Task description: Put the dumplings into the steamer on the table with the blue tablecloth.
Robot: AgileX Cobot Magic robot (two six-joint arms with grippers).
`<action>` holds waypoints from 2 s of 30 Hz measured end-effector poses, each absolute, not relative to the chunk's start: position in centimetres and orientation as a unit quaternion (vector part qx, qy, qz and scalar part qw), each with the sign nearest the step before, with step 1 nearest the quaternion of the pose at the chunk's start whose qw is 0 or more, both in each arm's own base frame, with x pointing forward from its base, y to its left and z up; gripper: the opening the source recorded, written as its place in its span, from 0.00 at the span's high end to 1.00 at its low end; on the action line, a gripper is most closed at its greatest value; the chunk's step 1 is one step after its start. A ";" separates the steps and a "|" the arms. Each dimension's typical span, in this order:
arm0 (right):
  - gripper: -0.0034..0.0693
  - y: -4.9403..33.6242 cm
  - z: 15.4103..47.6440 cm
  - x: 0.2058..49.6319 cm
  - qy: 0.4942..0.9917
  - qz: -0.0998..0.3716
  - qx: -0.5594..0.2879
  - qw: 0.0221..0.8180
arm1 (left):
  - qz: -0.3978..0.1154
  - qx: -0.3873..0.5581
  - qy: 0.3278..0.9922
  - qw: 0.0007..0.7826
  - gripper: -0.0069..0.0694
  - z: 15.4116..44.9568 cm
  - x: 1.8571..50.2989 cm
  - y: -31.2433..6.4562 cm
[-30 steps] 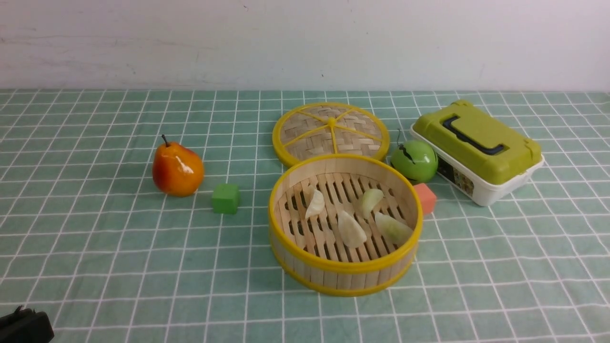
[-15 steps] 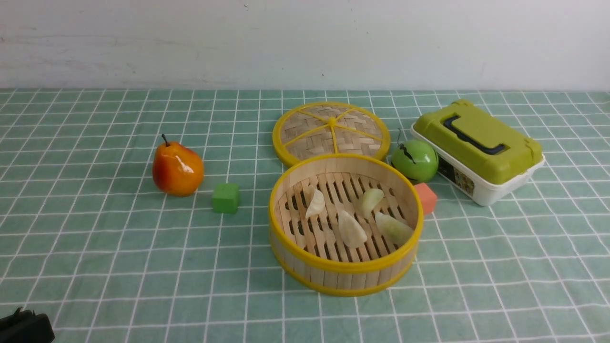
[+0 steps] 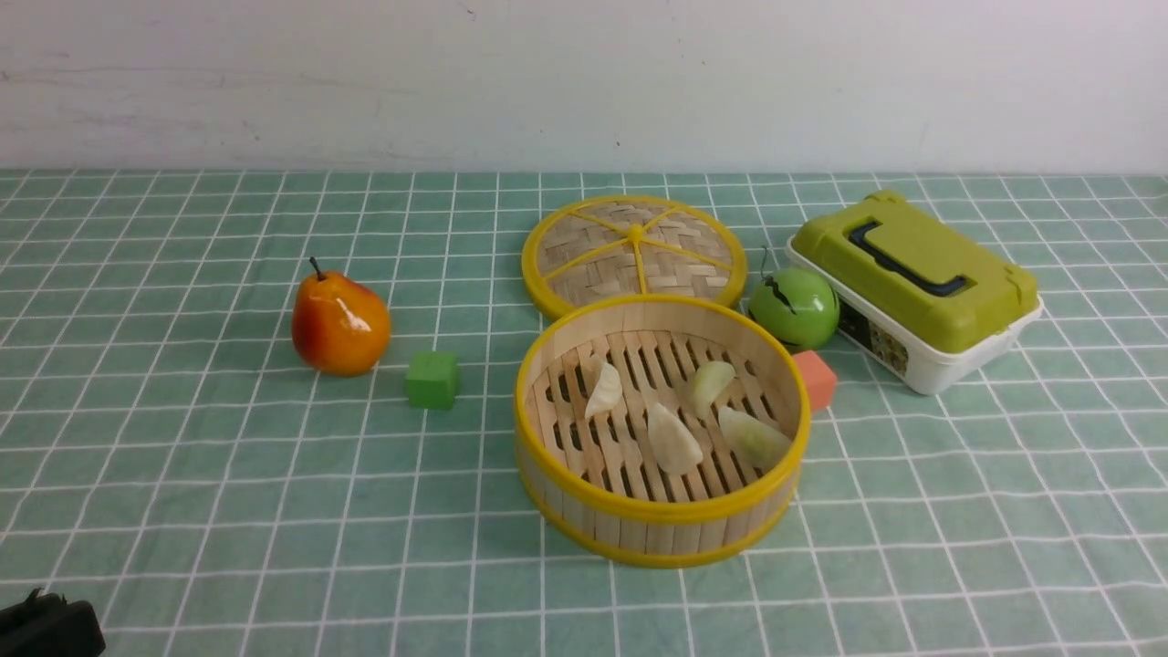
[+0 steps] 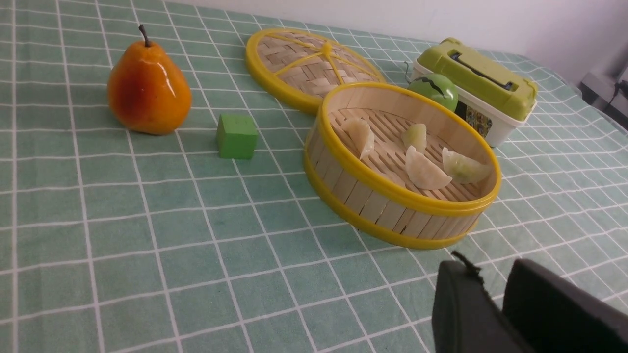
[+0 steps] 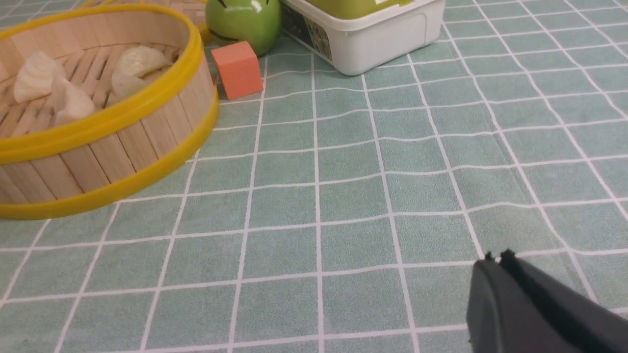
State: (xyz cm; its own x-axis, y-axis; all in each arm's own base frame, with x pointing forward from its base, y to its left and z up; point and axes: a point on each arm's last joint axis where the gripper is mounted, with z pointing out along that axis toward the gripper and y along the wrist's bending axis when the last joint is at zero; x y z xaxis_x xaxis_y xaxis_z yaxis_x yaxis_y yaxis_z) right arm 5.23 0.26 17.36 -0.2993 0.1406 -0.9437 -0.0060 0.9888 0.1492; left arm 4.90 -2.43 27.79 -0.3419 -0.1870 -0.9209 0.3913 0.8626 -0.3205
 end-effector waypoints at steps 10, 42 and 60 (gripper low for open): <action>0.97 0.3 17.4 5.2 0.804 0.062 0.042 0.590 | -0.254 0.066 0.779 0.570 0.72 27.8 4.9 -2.4; 0.94 0.2 17.4 5.2 0.804 0.061 0.041 0.591 | -0.221 0.082 0.773 0.588 0.69 27.9 5.1 -2.1; 0.90 0.2 17.4 5.2 0.804 0.061 0.041 0.591 | -0.145 0.083 0.709 0.685 0.93 27.8 5.4 -1.9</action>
